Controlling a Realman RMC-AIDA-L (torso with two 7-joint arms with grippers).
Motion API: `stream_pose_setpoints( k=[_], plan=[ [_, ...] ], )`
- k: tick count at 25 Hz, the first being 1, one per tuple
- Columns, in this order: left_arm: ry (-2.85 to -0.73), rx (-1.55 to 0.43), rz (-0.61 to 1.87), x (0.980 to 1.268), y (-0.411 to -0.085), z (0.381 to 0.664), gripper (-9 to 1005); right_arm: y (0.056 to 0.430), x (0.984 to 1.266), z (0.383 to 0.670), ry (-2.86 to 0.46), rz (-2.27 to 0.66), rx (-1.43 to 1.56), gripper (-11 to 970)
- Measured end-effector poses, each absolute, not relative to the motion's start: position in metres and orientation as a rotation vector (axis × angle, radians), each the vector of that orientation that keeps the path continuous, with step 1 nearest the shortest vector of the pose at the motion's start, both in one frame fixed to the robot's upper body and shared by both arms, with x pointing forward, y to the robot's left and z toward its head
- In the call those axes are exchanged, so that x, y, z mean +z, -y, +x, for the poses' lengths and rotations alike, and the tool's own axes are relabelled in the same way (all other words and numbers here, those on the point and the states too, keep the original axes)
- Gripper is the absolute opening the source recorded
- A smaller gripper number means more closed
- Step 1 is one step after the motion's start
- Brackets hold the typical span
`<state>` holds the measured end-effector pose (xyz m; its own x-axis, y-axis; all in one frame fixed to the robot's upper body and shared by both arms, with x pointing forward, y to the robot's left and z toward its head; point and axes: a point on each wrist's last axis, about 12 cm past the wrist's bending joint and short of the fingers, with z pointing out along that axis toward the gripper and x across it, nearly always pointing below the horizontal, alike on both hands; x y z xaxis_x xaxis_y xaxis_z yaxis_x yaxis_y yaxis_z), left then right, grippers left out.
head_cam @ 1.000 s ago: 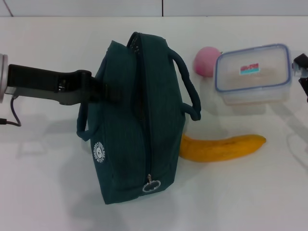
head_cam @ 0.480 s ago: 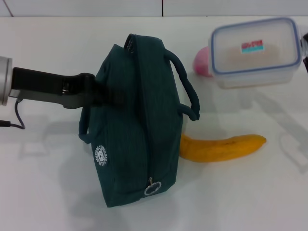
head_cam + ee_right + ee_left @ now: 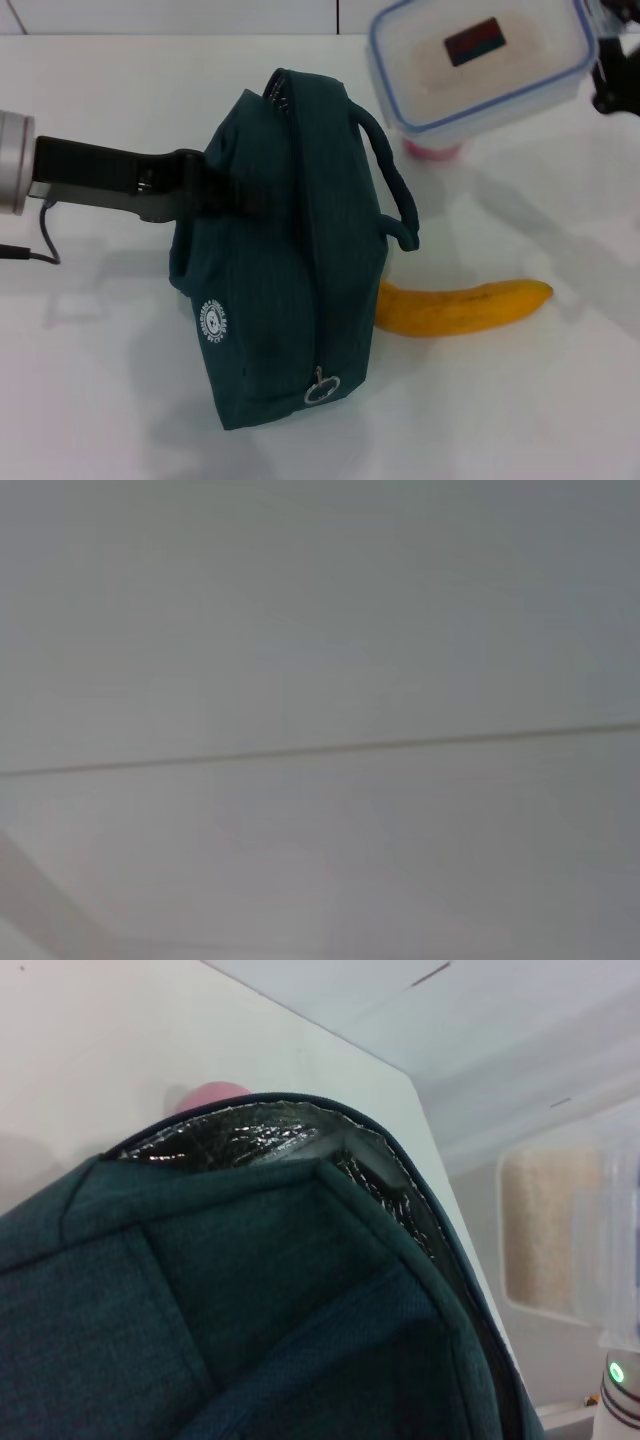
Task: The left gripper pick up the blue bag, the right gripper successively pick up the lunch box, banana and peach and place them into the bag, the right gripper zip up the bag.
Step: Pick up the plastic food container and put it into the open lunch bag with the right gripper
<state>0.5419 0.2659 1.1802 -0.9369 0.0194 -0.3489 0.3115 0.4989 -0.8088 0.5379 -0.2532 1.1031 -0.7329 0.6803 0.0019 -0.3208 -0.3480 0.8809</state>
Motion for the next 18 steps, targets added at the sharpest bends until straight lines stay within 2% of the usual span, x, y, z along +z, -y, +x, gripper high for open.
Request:
stream_pose_setpoints(
  k=[11,18],
  plan=[
    [-2.452,-1.434,0.392,1.184,-0.246,0.548,41,0.200,1.138,0.575,-1.285,0.310,2.211,165],
    [-2.413,-1.450,0.401,1.185,-0.247,0.549,40,0.188,1.130,0.582,-1.436,0.280,2.121,172]
  ],
)
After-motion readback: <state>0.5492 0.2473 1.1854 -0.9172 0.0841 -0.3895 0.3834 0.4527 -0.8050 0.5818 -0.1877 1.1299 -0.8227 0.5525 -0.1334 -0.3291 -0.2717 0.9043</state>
